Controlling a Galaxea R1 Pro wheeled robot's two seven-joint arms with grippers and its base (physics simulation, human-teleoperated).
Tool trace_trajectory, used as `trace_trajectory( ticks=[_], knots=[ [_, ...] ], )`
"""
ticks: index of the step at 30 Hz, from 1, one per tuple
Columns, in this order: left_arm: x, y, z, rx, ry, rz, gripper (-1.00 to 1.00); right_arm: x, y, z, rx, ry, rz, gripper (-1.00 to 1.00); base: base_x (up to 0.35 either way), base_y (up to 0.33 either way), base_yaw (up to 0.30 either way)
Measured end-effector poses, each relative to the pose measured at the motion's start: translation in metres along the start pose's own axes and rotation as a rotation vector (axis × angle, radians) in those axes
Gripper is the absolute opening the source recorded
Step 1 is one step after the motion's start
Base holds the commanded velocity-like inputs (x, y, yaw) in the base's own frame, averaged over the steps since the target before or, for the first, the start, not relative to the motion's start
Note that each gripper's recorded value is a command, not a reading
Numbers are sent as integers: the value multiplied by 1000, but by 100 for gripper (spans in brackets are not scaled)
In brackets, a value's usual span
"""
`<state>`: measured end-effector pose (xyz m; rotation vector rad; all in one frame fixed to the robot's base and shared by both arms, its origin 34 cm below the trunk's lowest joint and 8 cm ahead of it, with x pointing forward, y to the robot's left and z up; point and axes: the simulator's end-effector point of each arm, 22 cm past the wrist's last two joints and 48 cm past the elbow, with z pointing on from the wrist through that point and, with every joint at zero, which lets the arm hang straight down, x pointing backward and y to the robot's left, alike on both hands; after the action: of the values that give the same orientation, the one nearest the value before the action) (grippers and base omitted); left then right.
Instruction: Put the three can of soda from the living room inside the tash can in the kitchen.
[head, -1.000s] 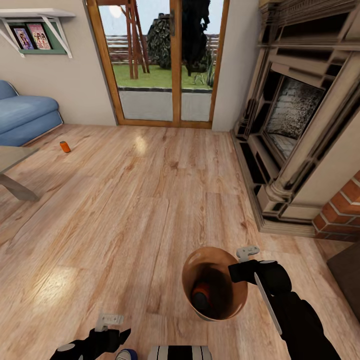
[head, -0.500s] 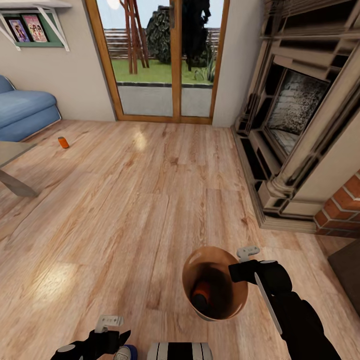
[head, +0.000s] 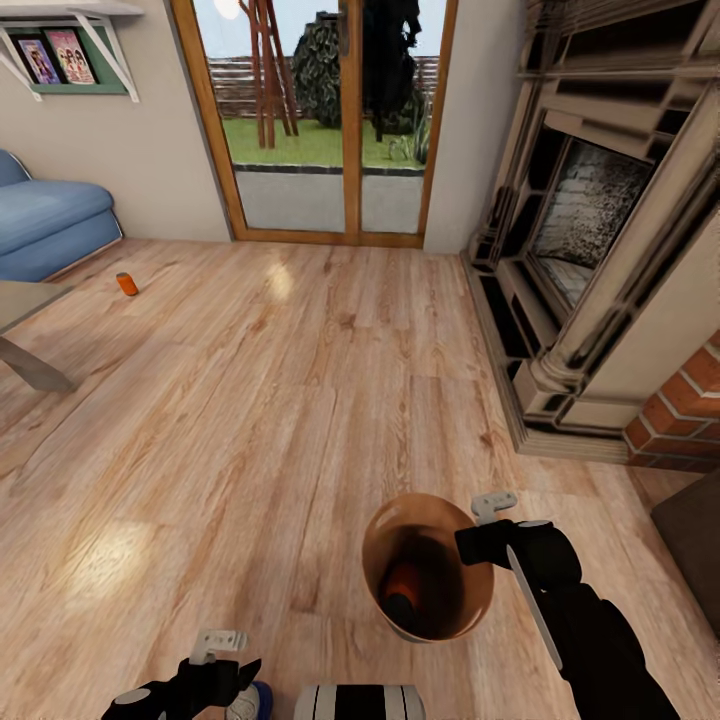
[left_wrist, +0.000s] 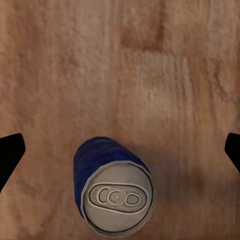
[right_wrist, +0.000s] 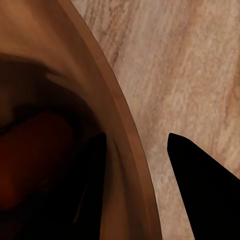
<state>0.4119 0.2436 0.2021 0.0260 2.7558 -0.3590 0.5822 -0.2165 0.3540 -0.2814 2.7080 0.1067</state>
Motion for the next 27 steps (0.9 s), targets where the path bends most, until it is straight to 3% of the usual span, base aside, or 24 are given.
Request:
trace_trajectory(
  ticks=[27],
  knots=[
    [0,-1,0,1,-2,2,100,0,0,0,1,1,-1,-100,-17,-29,0]
  ],
)
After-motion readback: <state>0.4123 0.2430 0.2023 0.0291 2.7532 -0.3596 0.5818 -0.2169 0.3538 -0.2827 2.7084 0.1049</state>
